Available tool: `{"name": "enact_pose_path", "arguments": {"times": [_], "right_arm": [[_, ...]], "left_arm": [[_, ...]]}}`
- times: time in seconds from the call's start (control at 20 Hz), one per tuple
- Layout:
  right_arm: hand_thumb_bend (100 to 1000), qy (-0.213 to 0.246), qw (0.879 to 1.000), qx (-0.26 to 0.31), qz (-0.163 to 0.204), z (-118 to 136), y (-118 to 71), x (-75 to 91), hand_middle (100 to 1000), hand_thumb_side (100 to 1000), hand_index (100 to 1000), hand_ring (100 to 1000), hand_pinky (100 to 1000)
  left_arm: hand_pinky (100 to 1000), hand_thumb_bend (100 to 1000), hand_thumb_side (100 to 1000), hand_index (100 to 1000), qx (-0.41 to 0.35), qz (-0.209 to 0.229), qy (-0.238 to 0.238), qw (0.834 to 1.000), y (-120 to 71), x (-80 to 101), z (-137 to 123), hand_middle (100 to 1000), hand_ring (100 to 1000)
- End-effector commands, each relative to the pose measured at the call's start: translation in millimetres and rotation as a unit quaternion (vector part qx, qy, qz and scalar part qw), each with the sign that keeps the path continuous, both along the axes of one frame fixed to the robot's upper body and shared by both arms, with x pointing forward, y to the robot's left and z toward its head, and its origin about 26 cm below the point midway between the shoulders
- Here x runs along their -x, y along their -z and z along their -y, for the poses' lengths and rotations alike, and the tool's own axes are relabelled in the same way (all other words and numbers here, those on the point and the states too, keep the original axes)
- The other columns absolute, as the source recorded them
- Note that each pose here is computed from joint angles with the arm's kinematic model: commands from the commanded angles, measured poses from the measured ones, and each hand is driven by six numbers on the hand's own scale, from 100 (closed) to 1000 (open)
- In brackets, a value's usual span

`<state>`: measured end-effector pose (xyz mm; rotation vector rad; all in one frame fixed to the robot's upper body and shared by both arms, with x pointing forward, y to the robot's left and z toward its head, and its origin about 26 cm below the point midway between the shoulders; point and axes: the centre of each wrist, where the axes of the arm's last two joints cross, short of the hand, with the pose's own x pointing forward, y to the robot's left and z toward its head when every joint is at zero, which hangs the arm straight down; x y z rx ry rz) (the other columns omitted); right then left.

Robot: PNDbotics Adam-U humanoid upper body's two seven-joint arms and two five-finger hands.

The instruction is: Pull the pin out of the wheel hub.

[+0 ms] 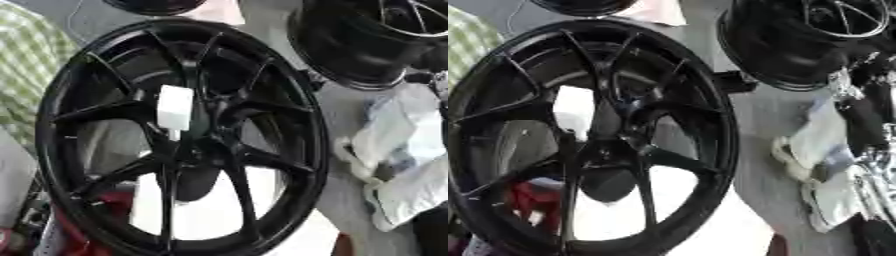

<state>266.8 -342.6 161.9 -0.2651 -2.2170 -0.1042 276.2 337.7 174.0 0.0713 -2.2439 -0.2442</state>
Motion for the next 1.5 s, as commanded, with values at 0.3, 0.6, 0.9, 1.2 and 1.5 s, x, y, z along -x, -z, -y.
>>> {"name": "enact_pose_path", "arguments": {"times": [0.3,0.6,0.9,1.2,1.5], "right_arm": [[276,0.002,1.0,0.018,0.012,4.0,-10.1,2.3,598,368,672,675,615],[277,0.006,1.0,0.027,0.007,6.6,-9.4,4.0,598,370,672,675,615],[272,0.012,0.999,0.039,0.0,10.0,-8.2,6.4,598,370,672,675,615],[271,0.019,0.999,0.05,-0.006,13.2,-7.1,8.7,598,371,672,675,615],[269,0.018,0.998,0.056,-0.01,13.2,-6.8,9.0,598,371,672,675,615]], "left_arm": [[979,100,651,765,-0.039,0.032,0.009,0.999,-14.4,3.6,-6.4,529,619],[944,100,608,770,-0.157,0.058,0.033,0.985,-29.8,6.1,-17.4,536,623],[894,100,510,781,-0.306,0.101,0.072,0.944,-59.7,1.3,-16.6,565,656],[865,100,425,794,-0.447,0.136,0.123,0.876,-85.9,-4.4,-5.3,604,703],[859,100,438,814,-0.58,0.161,0.17,0.78,-109.9,-7.5,7.7,647,746]]}}
